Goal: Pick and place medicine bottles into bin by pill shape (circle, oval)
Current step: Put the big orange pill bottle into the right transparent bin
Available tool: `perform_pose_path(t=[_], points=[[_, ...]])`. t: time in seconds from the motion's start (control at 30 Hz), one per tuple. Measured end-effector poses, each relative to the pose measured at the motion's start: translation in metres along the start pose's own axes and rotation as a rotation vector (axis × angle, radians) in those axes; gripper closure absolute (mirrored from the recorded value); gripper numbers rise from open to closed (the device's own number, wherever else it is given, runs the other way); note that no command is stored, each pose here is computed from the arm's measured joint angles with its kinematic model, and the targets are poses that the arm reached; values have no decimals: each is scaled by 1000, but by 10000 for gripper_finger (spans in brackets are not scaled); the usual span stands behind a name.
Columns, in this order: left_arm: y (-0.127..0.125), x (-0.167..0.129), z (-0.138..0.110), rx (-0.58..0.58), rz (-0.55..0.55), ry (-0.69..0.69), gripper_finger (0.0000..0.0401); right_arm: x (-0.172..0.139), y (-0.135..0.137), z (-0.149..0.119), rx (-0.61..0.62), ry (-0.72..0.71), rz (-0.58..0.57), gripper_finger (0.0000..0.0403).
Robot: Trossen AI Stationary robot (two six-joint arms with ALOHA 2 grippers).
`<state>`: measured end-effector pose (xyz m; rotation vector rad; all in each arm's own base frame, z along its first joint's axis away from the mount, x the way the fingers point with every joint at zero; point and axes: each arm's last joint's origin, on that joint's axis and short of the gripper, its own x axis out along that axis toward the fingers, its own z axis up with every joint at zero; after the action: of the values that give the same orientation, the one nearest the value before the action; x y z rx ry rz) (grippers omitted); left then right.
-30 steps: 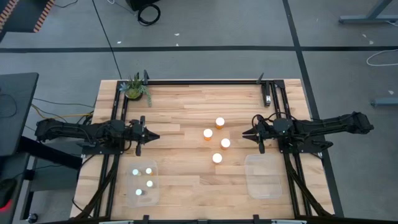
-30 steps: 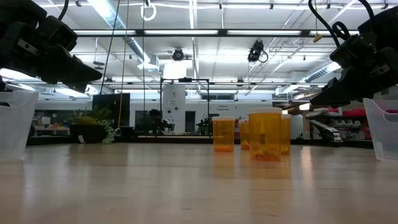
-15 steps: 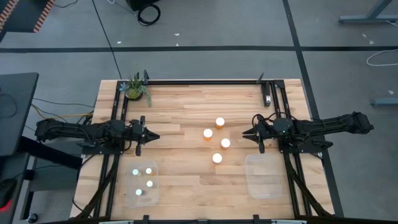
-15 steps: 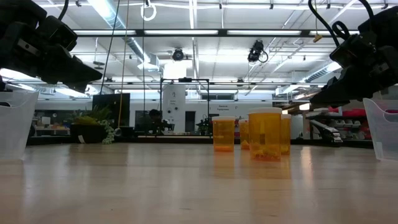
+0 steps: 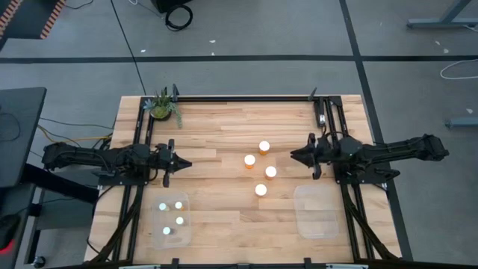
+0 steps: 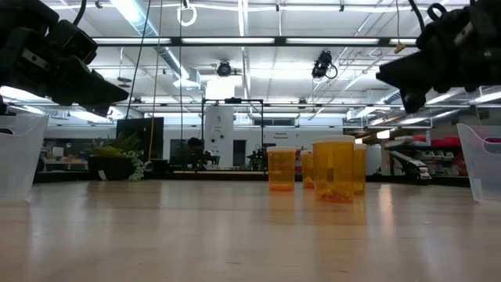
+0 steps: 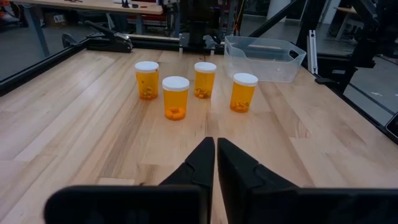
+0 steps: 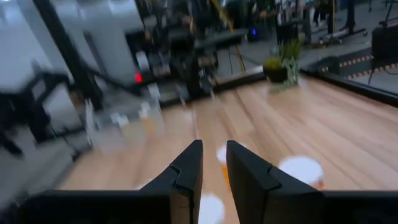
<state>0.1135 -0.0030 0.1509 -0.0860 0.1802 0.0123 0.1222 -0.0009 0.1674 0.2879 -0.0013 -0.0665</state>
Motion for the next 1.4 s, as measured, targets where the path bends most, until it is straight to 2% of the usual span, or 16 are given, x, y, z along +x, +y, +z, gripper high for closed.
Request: perform_pose_path(t=[0.17, 0.43, 0.6, 0.97, 1.23, 1.4], points=[[0, 0, 0, 0, 0, 0, 367, 0, 1, 7, 115, -77, -16, 324], [0, 0, 0, 0, 0, 0, 377, 6, -2, -3, 204, 1, -62, 324], [0, 0, 0, 0, 0, 1, 380, 13, -2, -3, 187, 70, -114, 324], [0, 0, 0, 0, 0, 0, 367, 48, 2, 19, 66, 273, -358, 324], [0, 0, 0, 0, 0, 1, 378, 79, 7, 34, 1, 378, -419, 324], [0, 0, 0, 0, 0, 1, 371, 99, 8, 49, -8, 416, -452, 324]])
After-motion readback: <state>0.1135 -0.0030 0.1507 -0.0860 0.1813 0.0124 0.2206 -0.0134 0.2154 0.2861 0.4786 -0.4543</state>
